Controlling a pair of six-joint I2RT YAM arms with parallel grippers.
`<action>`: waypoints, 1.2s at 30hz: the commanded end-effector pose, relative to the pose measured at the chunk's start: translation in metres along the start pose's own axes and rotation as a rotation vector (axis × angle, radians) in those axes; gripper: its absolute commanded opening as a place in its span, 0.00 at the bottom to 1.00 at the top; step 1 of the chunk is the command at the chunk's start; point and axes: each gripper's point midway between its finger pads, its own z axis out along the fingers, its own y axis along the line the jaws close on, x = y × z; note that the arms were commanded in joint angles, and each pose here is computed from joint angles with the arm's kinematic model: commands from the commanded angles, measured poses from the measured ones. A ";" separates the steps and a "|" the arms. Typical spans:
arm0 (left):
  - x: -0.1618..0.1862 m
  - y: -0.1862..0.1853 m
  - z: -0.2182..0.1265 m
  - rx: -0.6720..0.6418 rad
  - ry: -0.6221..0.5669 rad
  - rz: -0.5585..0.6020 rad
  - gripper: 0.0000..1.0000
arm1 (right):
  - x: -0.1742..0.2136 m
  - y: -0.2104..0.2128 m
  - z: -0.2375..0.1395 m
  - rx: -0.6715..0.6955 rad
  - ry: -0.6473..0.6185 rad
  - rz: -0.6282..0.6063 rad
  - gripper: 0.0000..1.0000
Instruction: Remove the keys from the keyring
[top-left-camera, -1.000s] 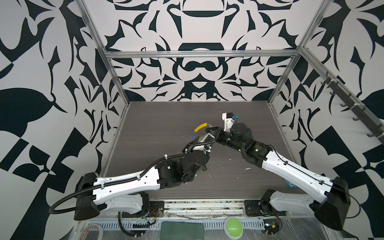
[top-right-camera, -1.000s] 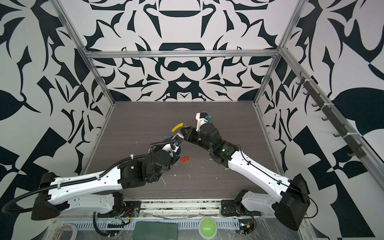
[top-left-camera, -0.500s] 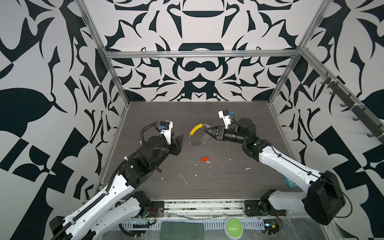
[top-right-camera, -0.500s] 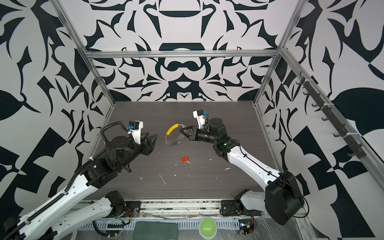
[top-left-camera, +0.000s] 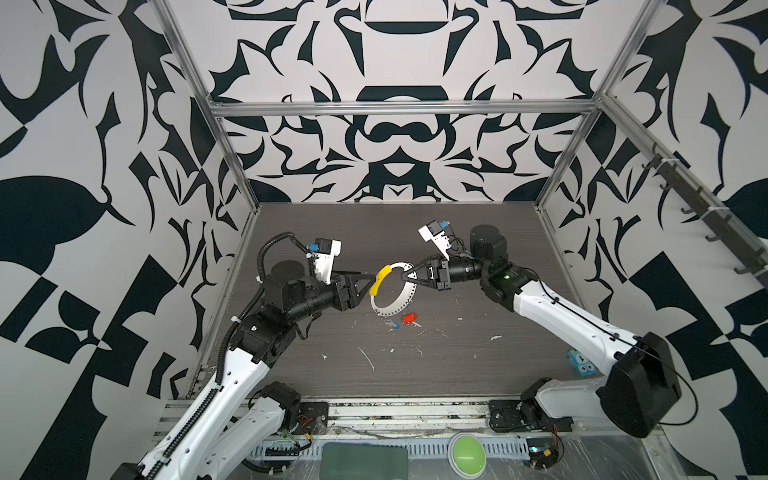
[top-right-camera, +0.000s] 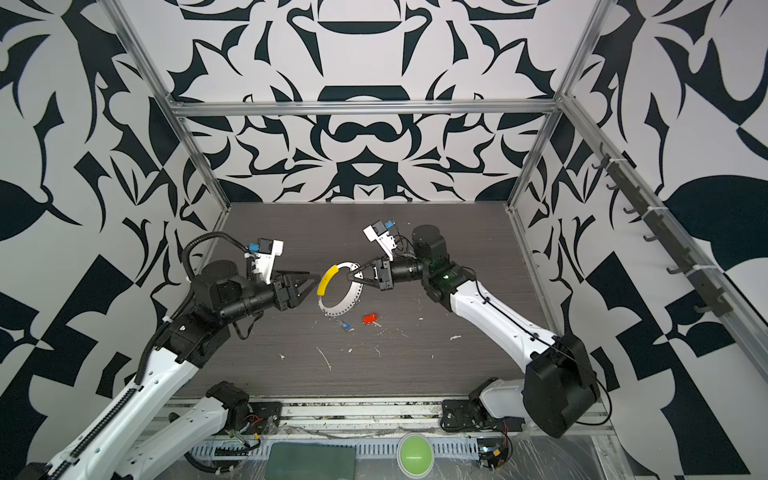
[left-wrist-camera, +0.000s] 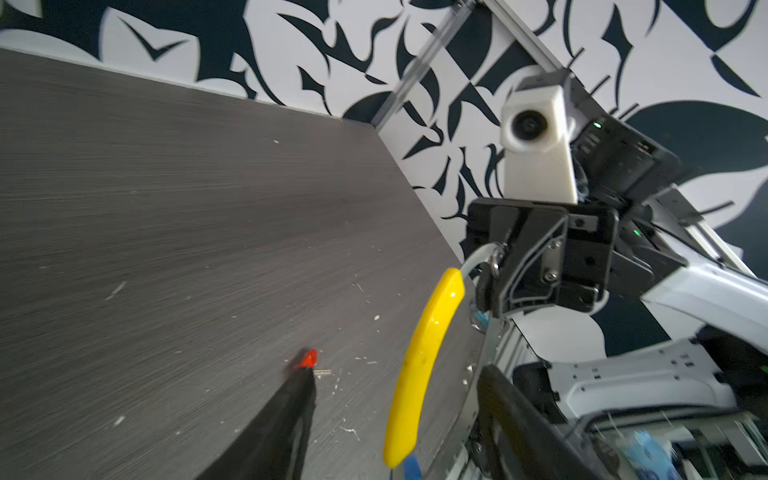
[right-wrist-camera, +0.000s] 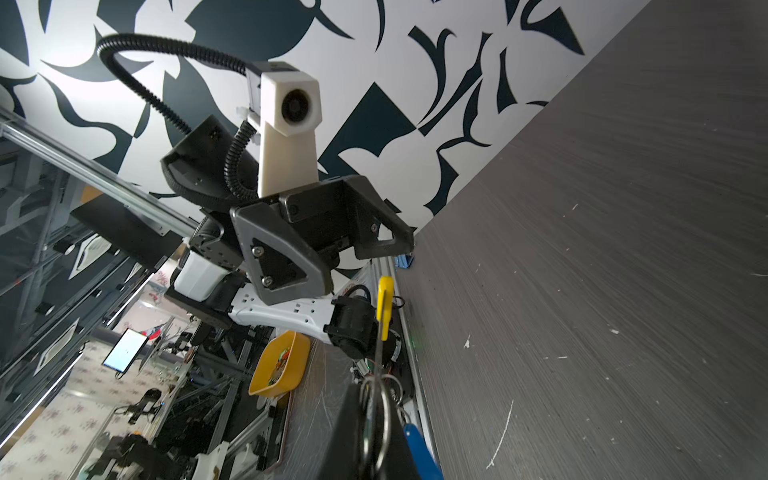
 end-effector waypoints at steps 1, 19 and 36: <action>0.007 -0.030 0.001 0.179 0.075 -0.036 0.59 | -0.012 0.031 -0.003 -0.090 0.026 -0.124 0.00; -0.016 -0.021 0.006 0.143 -0.056 -0.124 0.00 | -0.048 0.018 -0.013 0.142 -0.130 -0.120 0.39; -0.063 -0.007 0.008 -0.161 -0.352 -0.161 0.00 | -0.022 0.028 -0.013 0.552 -0.304 -0.341 0.39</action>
